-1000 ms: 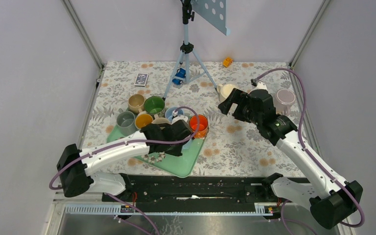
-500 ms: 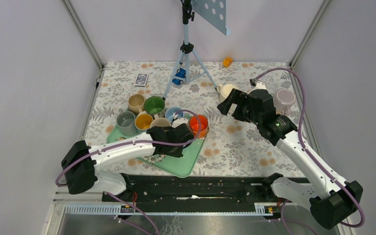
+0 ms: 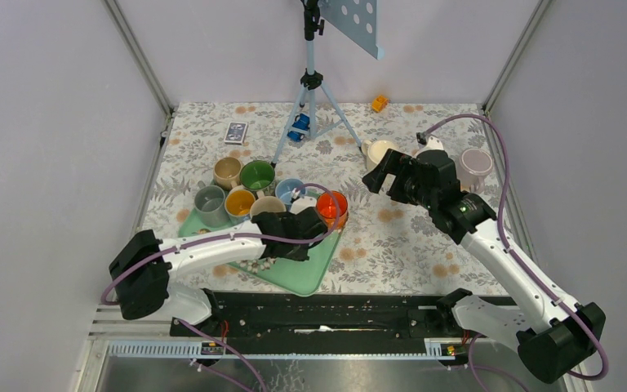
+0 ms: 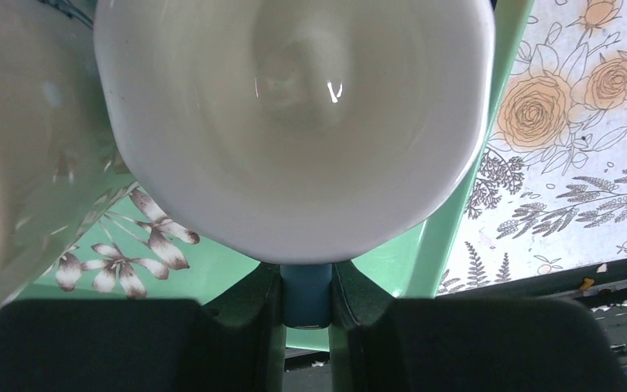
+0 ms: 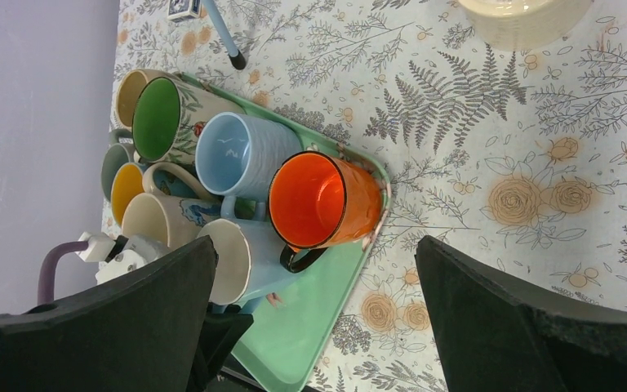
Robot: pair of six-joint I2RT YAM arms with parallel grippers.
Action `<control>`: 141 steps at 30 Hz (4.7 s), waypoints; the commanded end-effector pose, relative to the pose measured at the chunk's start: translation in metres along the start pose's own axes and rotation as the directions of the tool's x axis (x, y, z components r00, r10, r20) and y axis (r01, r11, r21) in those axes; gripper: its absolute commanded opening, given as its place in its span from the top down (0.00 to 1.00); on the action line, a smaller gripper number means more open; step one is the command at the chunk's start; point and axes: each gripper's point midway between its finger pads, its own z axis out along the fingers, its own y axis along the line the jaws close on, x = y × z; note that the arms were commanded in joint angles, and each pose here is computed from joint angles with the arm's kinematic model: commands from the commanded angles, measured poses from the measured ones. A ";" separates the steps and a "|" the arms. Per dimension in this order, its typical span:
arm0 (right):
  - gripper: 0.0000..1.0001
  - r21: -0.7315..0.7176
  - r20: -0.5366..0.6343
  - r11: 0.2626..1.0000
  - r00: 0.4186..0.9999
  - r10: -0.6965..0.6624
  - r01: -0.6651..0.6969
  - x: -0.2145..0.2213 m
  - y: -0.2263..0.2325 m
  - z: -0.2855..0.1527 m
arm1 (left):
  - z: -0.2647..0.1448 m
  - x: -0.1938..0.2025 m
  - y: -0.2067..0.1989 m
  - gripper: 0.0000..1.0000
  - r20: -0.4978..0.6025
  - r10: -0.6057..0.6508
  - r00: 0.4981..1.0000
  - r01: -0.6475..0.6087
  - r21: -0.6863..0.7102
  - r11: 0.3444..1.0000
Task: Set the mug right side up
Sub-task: Place the cup on the tray, then turn over the cup at the corner of the board.
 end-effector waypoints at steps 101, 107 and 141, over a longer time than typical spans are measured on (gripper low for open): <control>0.00 0.477 0.445 0.714 0.841 0.307 -0.513 -0.153 -0.351 0.064 | -0.097 -0.120 -0.032 0.01 0.366 -0.080 0.927 -0.141 0.539 0.830; 0.00 0.450 0.382 0.742 0.858 0.344 -0.497 -0.147 -0.345 0.077 | -0.095 -0.121 -0.031 0.01 0.359 -0.086 0.930 -0.133 0.543 0.829; 0.00 0.453 0.133 0.855 0.967 0.215 -0.253 -0.097 -0.244 0.113 | -0.084 -0.125 -0.026 0.01 0.319 -0.118 0.941 -0.087 0.562 0.822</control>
